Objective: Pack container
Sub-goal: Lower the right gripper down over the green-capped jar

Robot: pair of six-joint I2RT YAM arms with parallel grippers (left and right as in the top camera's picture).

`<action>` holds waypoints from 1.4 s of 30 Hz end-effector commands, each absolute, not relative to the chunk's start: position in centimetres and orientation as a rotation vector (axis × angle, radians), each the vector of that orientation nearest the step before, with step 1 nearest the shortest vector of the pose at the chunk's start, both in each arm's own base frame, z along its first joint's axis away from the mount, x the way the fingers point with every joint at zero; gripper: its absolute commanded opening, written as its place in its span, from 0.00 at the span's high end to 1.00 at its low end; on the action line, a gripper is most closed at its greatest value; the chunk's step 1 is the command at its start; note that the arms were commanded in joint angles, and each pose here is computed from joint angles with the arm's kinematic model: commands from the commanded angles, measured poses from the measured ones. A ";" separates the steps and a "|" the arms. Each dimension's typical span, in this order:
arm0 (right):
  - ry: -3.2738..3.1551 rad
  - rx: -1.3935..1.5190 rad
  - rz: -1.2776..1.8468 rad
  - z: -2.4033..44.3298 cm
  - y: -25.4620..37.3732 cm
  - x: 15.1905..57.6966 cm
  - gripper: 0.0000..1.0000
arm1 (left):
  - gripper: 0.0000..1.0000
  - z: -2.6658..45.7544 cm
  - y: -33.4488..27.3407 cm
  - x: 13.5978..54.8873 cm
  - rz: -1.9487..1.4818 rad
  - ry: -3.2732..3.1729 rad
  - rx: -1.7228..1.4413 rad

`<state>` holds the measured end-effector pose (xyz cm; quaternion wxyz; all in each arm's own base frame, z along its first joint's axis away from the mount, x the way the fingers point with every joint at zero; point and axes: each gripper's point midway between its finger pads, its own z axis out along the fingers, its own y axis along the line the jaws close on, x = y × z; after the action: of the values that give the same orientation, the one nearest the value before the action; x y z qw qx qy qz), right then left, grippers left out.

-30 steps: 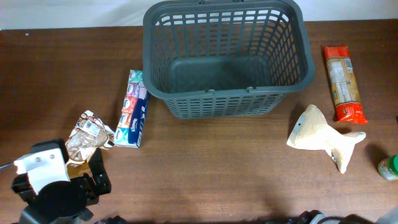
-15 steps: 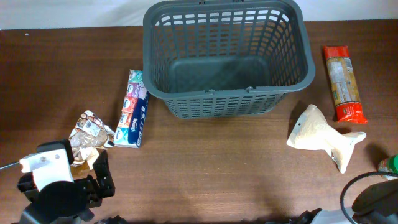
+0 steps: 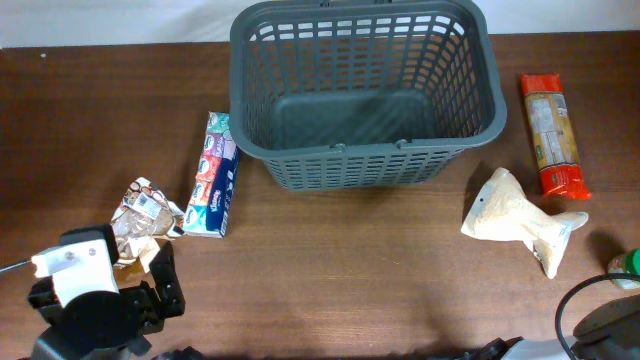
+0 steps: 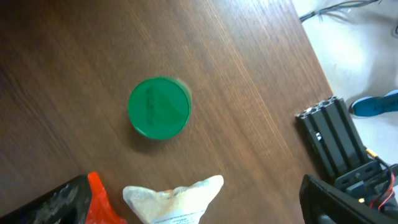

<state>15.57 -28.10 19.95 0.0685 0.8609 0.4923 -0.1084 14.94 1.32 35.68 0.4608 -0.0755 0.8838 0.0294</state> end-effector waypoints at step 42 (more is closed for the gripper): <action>1.770 2.550 -0.363 9.7 -31.2 17.7 0.01 | 0.00 35.8 1.3 14.9 0.065 2.174 -0.184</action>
<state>18.33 -31.20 10.50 0.0196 0.8233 0.5579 -0.1025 14.92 1.34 35.65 0.4603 -0.0752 0.8841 0.0299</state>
